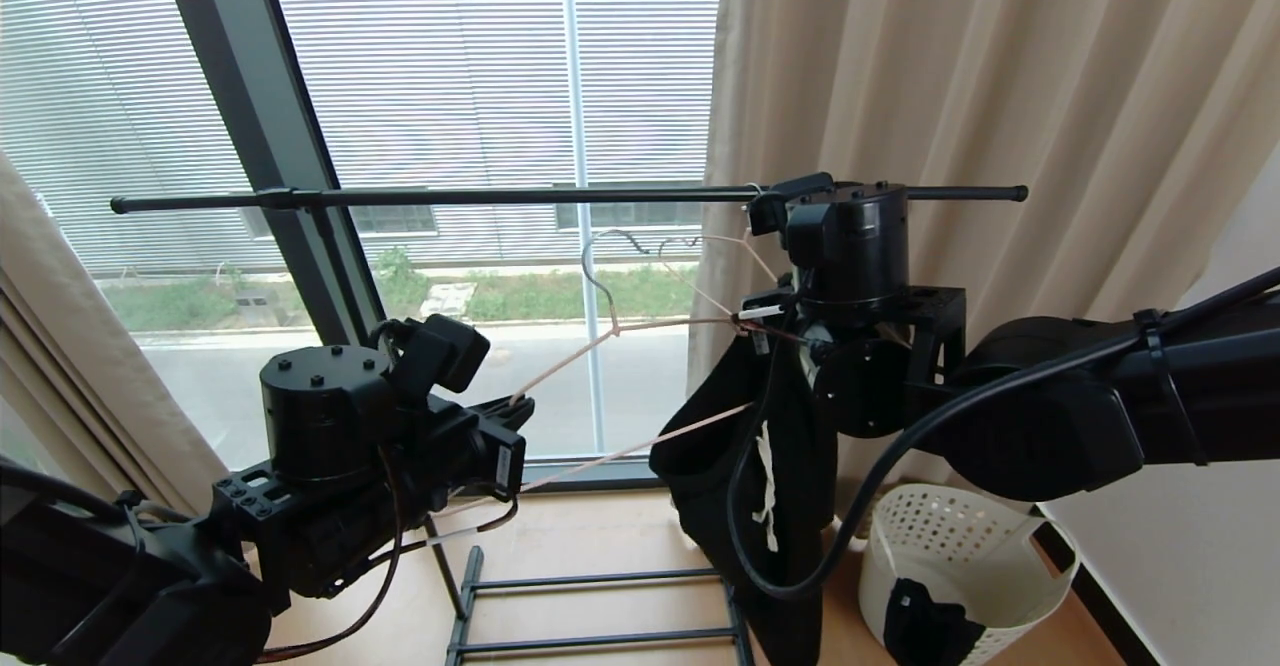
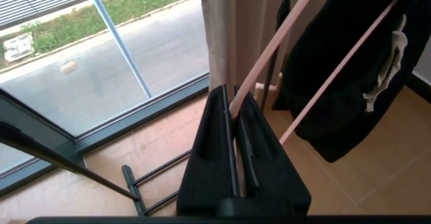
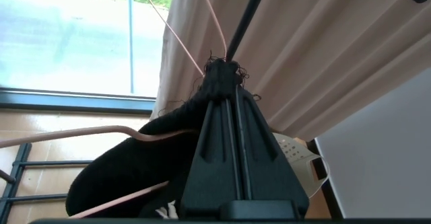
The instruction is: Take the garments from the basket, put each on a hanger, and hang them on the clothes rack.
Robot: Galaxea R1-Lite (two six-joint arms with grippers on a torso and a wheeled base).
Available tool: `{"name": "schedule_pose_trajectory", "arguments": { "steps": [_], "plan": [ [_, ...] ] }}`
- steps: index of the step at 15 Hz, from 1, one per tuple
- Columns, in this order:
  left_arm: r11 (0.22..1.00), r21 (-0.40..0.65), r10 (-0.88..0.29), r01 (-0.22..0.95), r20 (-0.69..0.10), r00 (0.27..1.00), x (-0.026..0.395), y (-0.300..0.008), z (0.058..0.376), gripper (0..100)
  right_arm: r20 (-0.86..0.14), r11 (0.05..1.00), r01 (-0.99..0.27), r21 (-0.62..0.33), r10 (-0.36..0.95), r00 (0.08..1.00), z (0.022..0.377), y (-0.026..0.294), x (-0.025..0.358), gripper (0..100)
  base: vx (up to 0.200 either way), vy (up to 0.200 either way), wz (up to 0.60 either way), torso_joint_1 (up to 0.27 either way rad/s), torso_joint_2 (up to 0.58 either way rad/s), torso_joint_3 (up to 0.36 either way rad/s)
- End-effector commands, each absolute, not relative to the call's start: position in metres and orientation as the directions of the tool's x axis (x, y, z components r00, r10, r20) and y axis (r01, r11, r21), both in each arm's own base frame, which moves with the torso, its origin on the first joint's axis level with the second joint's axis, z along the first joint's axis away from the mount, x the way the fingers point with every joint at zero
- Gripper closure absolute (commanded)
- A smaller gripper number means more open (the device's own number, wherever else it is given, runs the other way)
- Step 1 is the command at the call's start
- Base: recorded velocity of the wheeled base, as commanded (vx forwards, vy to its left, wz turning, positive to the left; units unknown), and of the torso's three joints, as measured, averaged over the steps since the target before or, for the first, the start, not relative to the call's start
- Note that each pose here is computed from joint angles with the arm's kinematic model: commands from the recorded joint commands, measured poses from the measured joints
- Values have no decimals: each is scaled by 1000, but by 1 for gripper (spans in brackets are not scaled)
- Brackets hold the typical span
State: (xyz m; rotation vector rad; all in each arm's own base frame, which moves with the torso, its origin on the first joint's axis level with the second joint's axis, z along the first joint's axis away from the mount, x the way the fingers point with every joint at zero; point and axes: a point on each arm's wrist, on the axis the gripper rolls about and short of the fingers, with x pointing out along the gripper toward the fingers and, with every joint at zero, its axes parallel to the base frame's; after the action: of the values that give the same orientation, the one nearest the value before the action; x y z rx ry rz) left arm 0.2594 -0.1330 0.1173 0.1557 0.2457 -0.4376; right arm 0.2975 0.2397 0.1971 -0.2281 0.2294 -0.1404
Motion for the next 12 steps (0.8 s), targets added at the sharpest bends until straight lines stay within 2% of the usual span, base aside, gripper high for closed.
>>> {"name": "schedule_pose_trajectory", "arguments": {
  "steps": [1, 5, 7, 12],
  "plan": [
    [914, 98, -358, 394, -262, 896, 265, -123, 118, 100, -207, 964, 119, -239, -171, 963, 198, 238, 299, 100, 0, 0, 0, 0, 0, 0],
    [924, 86, -342, 373, -256, 904, 269, -120, 120, 100, -214, 964, 106, -243, -160, 964, 196, 240, 297, 100, 0, 0, 0, 0, 0, 0],
    [922, 81, -346, 379, -267, 899, 272, -127, 115, 100, -218, 970, 53, -237, -106, 970, 194, 257, 284, 100, 0, 0, 0, 0, 0, 0],
    [912, 68, -371, 404, -276, 886, 272, -142, 110, 100, -211, 979, 30, -201, -73, 975, 196, 267, 275, 100, 0, 0, 0, 0, 0, 0]
  ]
}}
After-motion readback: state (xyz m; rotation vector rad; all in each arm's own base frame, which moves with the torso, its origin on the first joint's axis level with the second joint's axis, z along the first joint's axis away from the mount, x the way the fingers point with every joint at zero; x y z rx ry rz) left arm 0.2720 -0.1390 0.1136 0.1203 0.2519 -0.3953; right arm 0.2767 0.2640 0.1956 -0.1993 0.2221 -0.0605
